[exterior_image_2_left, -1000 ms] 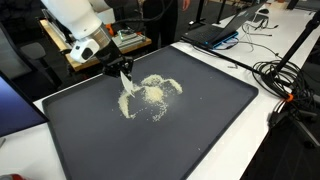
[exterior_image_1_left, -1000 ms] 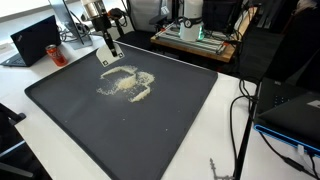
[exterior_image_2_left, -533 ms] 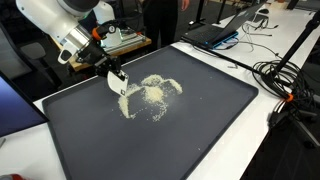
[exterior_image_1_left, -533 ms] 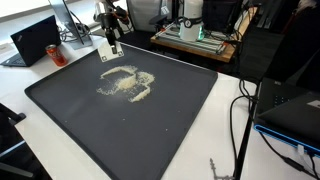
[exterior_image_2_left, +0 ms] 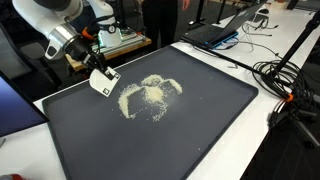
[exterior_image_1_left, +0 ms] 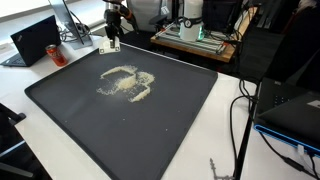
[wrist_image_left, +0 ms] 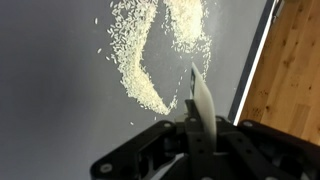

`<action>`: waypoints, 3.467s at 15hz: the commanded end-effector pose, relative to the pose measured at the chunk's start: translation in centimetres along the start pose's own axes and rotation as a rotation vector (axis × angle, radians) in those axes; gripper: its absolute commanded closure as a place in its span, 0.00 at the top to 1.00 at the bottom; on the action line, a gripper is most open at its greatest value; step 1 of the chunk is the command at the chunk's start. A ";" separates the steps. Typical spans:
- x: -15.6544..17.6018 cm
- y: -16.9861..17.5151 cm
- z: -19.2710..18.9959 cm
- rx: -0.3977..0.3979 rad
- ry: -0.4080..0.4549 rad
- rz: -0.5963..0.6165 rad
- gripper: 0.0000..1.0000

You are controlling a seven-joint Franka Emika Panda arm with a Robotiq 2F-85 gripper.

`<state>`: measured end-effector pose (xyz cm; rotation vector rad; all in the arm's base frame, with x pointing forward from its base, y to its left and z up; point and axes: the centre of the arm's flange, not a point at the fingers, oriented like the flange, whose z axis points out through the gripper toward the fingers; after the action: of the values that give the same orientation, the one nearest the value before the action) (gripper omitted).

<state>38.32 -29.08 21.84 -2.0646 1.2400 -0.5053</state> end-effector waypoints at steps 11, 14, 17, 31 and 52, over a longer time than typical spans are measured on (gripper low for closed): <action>-7.2 -7.7 -3.1 -0.232 0.135 -0.223 0.01; -9.4 -11.7 -2.8 -0.333 0.142 -0.355 0.01; -11.4 -15.4 -1.4 -0.407 0.095 -0.414 0.01; -9.1 -13.3 5.8 -0.572 0.185 -0.232 0.01; -4.0 -15.5 15.9 -0.807 0.335 0.076 0.01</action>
<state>54.77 -14.75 22.43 -2.6380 1.8721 -0.3565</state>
